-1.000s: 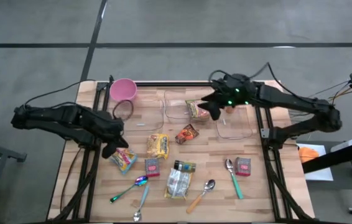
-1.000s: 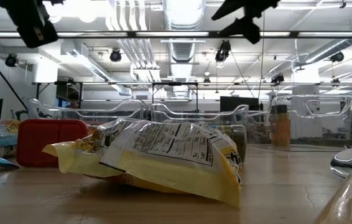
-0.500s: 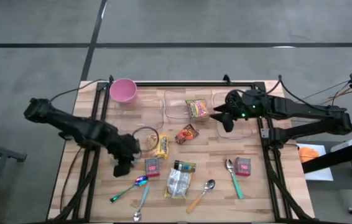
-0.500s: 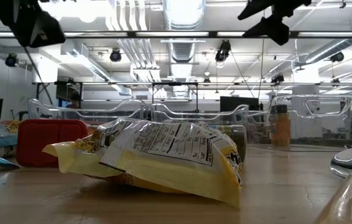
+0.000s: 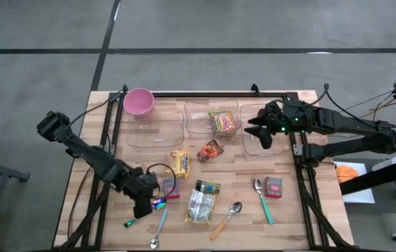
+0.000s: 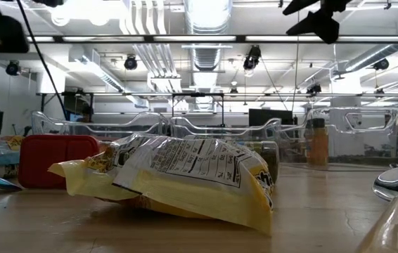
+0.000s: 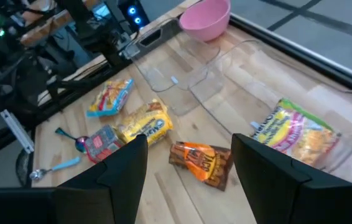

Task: Pick & Place Food Item
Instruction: Put the purple spoon into the left transparent bin

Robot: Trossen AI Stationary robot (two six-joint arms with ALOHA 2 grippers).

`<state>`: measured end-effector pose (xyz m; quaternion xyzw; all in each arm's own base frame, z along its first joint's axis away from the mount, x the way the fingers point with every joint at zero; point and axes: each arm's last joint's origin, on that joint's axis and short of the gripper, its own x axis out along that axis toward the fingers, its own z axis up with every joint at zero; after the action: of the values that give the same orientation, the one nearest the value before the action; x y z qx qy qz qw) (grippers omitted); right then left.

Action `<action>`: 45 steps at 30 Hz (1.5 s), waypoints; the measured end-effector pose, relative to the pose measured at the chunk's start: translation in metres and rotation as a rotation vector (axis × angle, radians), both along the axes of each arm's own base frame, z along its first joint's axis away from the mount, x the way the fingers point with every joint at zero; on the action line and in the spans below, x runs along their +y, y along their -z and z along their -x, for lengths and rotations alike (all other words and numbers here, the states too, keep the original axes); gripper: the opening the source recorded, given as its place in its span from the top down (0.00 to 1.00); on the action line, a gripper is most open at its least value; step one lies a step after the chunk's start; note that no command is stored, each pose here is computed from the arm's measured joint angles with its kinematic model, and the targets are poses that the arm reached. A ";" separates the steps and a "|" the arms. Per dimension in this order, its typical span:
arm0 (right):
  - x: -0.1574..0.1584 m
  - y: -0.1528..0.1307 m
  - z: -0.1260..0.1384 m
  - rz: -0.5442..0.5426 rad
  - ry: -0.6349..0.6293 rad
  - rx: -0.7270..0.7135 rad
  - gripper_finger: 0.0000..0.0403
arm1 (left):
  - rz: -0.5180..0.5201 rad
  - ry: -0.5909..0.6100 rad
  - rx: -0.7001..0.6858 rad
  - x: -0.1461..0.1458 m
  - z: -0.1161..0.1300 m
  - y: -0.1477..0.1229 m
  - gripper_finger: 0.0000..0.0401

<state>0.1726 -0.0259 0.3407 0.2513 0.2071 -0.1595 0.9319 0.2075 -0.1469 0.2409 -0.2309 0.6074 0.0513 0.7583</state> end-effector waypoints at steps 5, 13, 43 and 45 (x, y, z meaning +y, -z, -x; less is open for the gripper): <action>0.001 -0.004 0.007 0.007 0.009 -0.026 0.43 | -0.026 0.027 0.038 -0.019 0.004 0.014 0.60; 0.000 -0.005 0.008 0.007 0.027 -0.030 0.43 | -0.083 0.112 0.070 -0.034 -0.006 0.041 0.60; -0.001 -0.003 0.004 0.002 0.043 -0.021 0.43 | -0.087 0.054 0.114 -0.036 -0.008 0.095 0.60; 0.000 -0.003 0.004 0.002 0.042 -0.021 0.43 | -0.106 0.053 0.134 -0.035 -0.007 0.097 0.60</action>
<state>0.1683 -0.0264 0.3436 0.2564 0.1916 -0.1765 0.9308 0.2145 -0.1815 0.1440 -0.1702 0.6590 0.0785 0.7284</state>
